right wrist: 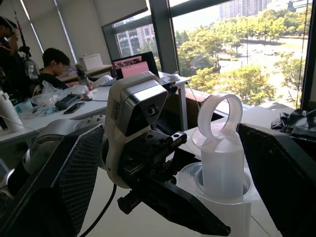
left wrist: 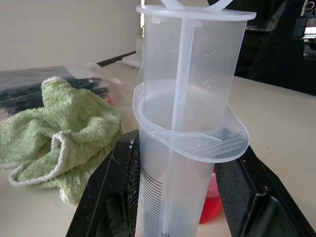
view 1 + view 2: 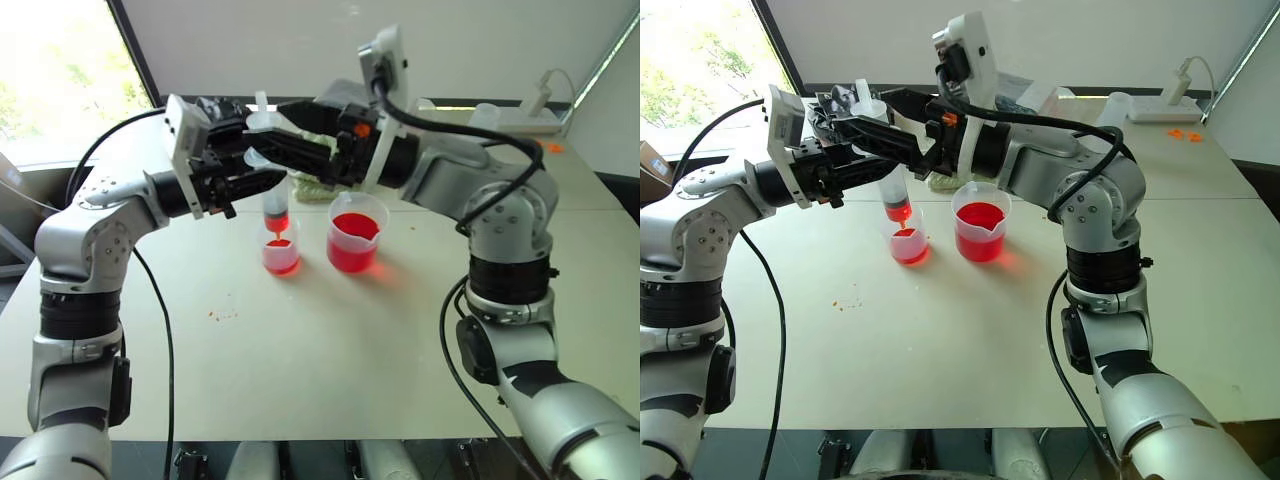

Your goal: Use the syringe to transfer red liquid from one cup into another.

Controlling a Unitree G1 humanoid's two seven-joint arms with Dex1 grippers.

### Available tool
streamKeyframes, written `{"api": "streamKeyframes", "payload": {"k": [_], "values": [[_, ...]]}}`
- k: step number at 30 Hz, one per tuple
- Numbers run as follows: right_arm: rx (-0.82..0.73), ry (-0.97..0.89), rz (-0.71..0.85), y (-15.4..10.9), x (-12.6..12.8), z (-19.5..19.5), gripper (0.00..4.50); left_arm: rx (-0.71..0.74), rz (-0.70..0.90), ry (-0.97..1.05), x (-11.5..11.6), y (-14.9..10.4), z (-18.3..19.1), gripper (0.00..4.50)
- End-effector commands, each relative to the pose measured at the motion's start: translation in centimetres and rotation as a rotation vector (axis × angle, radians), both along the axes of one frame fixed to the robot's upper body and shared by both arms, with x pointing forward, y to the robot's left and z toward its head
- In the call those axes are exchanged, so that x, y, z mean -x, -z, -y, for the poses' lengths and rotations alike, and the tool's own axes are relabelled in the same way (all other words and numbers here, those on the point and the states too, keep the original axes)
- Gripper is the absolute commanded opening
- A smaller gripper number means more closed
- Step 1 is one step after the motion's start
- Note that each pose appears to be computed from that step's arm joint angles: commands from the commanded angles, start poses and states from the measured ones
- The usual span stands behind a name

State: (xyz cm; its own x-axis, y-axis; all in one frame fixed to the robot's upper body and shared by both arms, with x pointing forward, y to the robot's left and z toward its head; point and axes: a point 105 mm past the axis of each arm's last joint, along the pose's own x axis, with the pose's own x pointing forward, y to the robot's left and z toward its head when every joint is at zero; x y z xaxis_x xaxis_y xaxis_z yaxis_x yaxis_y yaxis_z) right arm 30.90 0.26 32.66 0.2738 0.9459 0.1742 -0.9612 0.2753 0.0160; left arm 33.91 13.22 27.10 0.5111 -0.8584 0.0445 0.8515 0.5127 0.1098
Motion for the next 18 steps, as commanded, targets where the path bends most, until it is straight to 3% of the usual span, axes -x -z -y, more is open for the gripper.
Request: {"api": "streamKeyframes", "payload": {"k": [1,18], "values": [[-0.017,-0.040,0.049,-1.5,0.4,-0.5,4.47,-0.001,0.058,-0.008,0.4,-1.1,-0.2,1.66],[0.059,-0.166,0.073,-0.7,0.4,-2.6,4.47,-0.018,0.053,-0.008,0.7,-0.9,-0.4,1.66]]}}
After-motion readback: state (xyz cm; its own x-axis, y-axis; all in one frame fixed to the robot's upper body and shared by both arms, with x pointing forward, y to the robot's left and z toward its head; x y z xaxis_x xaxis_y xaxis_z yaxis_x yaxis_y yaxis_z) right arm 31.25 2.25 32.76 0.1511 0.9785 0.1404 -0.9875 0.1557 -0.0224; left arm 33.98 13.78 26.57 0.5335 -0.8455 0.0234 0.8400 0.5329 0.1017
